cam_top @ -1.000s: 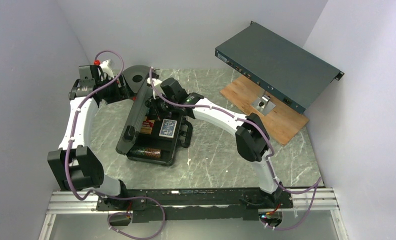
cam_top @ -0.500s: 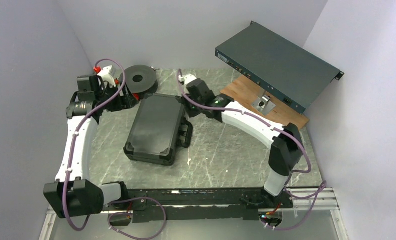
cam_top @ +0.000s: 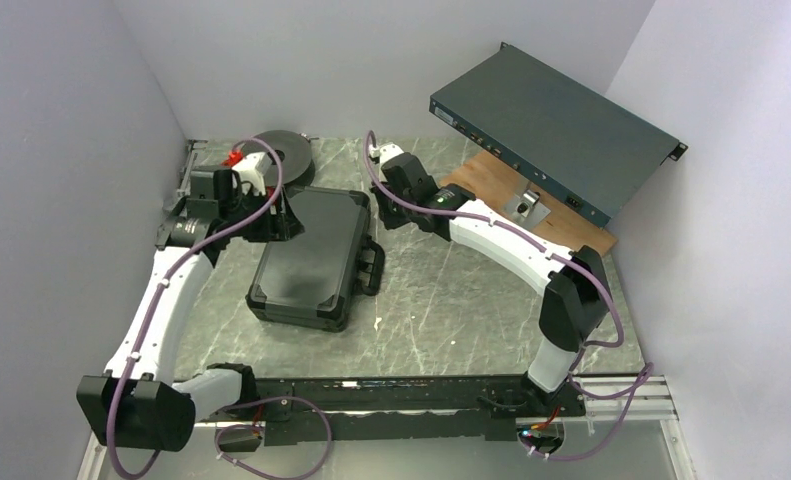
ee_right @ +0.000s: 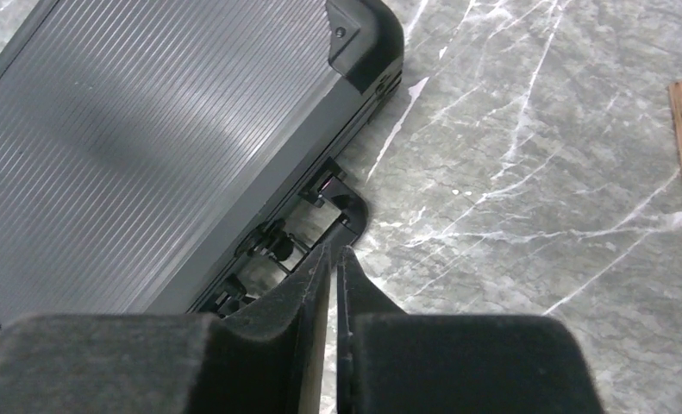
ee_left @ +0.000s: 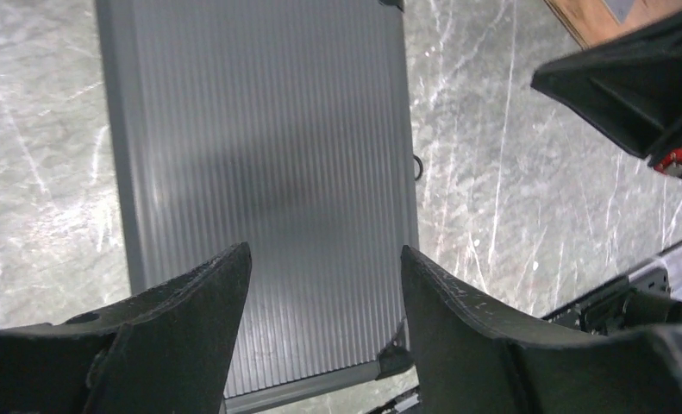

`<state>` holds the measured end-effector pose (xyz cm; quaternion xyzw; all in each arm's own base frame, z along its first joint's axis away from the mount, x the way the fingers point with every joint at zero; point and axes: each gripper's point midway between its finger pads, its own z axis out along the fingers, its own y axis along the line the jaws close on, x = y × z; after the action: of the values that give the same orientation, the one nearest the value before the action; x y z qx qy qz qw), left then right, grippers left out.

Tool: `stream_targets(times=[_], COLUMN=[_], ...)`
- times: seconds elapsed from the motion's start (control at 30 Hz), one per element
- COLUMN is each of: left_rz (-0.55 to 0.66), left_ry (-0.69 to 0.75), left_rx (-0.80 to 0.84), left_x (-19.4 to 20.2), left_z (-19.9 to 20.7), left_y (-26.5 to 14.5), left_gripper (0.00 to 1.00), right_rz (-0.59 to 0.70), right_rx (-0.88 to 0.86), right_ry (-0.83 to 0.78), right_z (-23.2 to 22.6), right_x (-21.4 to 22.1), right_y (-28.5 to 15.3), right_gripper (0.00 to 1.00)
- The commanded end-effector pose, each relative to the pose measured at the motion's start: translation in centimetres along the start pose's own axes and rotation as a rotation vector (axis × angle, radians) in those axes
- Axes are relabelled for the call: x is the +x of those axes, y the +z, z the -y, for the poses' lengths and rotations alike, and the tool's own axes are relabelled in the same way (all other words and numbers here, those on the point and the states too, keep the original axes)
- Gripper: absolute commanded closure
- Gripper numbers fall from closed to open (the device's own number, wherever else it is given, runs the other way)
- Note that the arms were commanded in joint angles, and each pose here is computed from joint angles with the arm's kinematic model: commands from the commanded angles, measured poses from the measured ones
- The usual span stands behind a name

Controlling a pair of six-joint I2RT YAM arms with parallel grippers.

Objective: Pack up texas hold em set

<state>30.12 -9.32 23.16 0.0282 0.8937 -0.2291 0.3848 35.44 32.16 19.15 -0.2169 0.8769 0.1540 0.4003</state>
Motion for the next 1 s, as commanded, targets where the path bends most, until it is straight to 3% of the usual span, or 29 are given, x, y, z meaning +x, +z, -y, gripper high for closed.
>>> stream_targets(times=[0.0, 0.13, 0.37, 0.53, 0.97], left_rz=[-0.007, -0.051, -0.093, -0.109, -0.147], left_ry=[0.028, 0.058, 0.088, 0.100, 0.086], left_rx=[0.049, 0.044, 0.040, 0.016, 0.007], left_x=[1.2, 2.9, 4.6, 5.1, 7.0], left_z=[2.1, 3.0, 3.5, 3.3, 3.6], left_y=[0.1, 1.3, 3.0, 3.8, 6.0], left_gripper=[0.36, 0.48, 0.74, 1.00, 1.00], right_rz=[0.052, 0.044, 0.022, 0.027, 0.001], right_rx=[-0.069, -0.101, -0.129, -0.122, -0.224], right_ry=[0.038, 0.067, 0.134, 0.192, 0.298], right_z=[-1.4, -1.7, -1.2, 0.1, 0.0], right_x=[-2.0, -1.1, 2.0, 4.1, 8.1], right_y=[-0.6, -0.8, -1.2, -1.6, -0.4], right_gripper=[0.80, 0.68, 0.66, 0.65, 0.75])
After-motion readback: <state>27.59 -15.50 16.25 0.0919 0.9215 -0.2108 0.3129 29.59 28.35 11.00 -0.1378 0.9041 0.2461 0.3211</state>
